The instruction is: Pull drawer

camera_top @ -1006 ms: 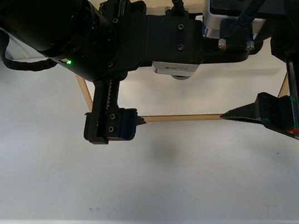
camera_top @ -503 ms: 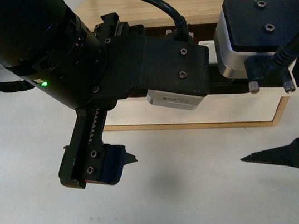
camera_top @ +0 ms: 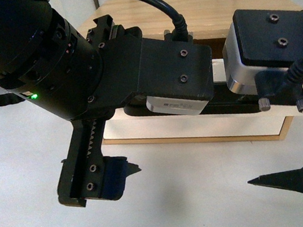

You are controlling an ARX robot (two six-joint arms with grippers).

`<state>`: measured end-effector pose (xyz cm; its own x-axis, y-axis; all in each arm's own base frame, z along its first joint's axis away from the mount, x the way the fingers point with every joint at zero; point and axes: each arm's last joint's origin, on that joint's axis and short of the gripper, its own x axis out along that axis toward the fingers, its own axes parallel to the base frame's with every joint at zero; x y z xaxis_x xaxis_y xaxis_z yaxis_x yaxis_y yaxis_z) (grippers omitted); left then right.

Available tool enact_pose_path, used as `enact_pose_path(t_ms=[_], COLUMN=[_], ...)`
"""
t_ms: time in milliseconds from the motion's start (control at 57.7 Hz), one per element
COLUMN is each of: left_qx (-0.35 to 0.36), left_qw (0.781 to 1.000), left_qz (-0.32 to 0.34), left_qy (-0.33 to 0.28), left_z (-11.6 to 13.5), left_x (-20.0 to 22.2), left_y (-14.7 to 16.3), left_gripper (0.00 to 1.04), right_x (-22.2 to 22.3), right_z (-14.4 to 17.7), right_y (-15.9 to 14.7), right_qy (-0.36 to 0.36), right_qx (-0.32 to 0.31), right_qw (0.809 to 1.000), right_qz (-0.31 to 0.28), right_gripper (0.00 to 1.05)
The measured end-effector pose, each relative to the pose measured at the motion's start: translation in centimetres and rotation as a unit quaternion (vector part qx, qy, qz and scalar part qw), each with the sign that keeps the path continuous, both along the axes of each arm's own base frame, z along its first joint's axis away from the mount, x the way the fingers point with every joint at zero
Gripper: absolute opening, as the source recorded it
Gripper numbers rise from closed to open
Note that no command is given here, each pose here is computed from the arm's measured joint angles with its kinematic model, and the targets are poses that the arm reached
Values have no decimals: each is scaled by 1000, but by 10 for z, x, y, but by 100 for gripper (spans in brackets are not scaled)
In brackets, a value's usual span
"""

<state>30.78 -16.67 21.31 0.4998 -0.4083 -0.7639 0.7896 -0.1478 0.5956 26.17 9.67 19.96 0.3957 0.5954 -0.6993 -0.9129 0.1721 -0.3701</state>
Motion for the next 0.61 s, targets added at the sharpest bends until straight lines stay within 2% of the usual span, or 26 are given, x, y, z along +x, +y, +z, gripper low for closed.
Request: enact_pose_path(t_ms=[329, 520, 607], left_qx=[-87, -157, -195], left_qw=[988, 967, 948], left_qz=[18, 54, 91], left_qy=[-122, -195, -235], left_z=[59, 81, 90], left_x=[-24, -54, -70], left_y=[0, 8, 19], left_gripper=[99, 99, 99], right_x=[-21, -47, -62], right_z=[56, 75, 80], right_y=[-21, -39, -48], right_qy=[-110, -171, -193], right_qx=[88, 129, 150], right_qw=[988, 971, 961], right_qz=[-60, -107, -129], right_gripper=[96, 96, 96])
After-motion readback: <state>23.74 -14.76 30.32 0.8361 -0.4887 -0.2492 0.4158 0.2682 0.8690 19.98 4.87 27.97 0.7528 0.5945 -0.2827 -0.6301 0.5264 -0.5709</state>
